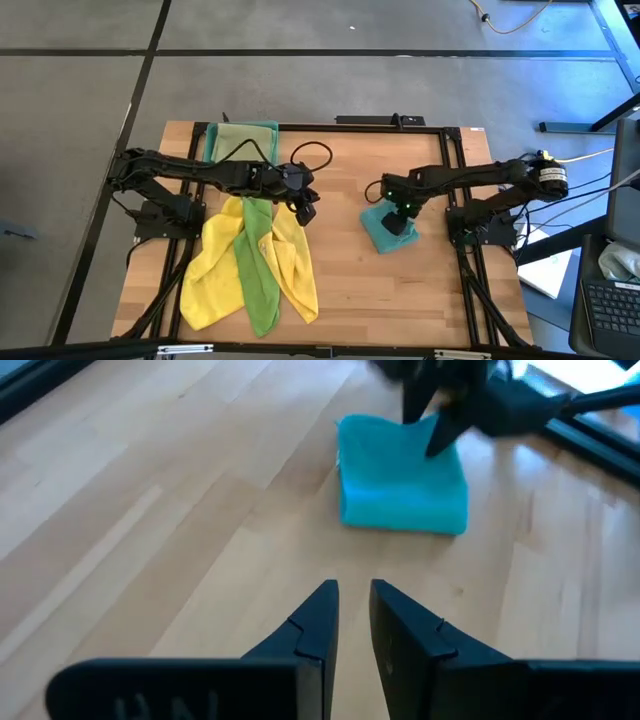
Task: Fold microfiber towels
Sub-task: Fold the blue microfiber cloth, then stack the folded blue microfiber cloth on top of the light green microfiber cloth in the blue bin
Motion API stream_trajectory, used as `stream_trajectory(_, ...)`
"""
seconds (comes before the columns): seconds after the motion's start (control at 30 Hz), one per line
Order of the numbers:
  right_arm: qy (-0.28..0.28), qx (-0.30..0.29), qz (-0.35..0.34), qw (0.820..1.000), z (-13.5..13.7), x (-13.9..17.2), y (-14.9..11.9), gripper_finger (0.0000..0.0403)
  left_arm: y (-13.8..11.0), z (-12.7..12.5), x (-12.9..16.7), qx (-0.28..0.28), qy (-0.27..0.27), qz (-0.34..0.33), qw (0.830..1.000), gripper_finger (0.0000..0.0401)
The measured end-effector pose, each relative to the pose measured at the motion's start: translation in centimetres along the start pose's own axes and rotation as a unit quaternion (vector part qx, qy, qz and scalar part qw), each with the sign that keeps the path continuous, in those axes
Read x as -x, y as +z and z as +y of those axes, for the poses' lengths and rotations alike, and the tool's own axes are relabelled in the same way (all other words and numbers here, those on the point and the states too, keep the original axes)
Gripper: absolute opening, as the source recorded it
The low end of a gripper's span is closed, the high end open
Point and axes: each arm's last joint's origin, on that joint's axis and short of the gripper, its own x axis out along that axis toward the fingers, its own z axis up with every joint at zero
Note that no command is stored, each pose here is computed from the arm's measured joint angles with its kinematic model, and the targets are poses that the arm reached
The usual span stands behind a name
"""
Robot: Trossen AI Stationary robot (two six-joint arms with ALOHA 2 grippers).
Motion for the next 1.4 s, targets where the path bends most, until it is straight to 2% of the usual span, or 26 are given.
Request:
stream_trajectory(0.1, 0.001, -0.020, -0.020, 1.000, -0.1, 1.4, -0.5, 0.0232, -0.2, 0.3, 0.0, -0.001, 0.010, 0.015, 1.000, 0.0053)
stream_trajectory(0.27, -0.011, -0.085, -0.014, 0.996, -0.7, 2.7, -1.8, 0.0244, -0.1, 0.9, -0.1, 0.003, 0.021, 0.021, 1.000, 0.0053)
stream_trajectory(0.37, -0.019, -0.132, -0.006, 0.991, -1.2, 2.9, -2.6, 0.0255, 0.1, 1.3, -0.2, -0.003, 0.024, 0.019, 1.000, 0.0053)
stream_trajectory(0.5, 0.003, -0.209, 0.025, 0.978, -1.4, 2.2, -4.0, 0.0267, 0.2, 1.5, -0.2, -0.026, 0.025, 0.019, 0.999, 0.0053)
stream_trajectory(0.63, 0.010, -0.297, 0.036, 0.954, -1.0, 1.2, -5.5, 0.0275, 0.3, 1.6, -0.2, -0.031, 0.023, 0.021, 0.999, 0.0053)
stream_trajectory(0.73, 0.024, -0.359, 0.012, 0.933, -0.3, 0.9, -6.4, 0.0281, 0.2, 1.6, -0.2, -0.031, 0.012, 0.025, 0.999, 0.0053)
stream_trajectory(0.97, 0.019, -0.519, -0.054, 0.853, 1.3, 0.7, -8.7, 0.0292, 0.1, 1.4, -0.2, -0.050, -0.020, 0.040, 0.998, 0.0053)
stream_trajectory(1.07, 0.015, -0.534, -0.048, 0.844, 1.8, 0.1, -8.9, 0.0292, 0.1, 1.3, -0.2, -0.071, -0.033, 0.044, 0.996, 0.0053)
stream_trajectory(1.23, 0.024, -0.555, -0.069, 0.829, 2.8, -1.5, -7.6, 0.0292, 0.0, 1.3, -0.2, -0.096, -0.049, 0.053, 0.993, 0.0053)
stream_trajectory(1.4, 0.014, -0.560, -0.047, 0.827, 4.0, -4.2, -6.7, 0.0285, -0.4, 1.9, -0.1, -0.108, -0.045, 0.087, 0.989, 0.0053)
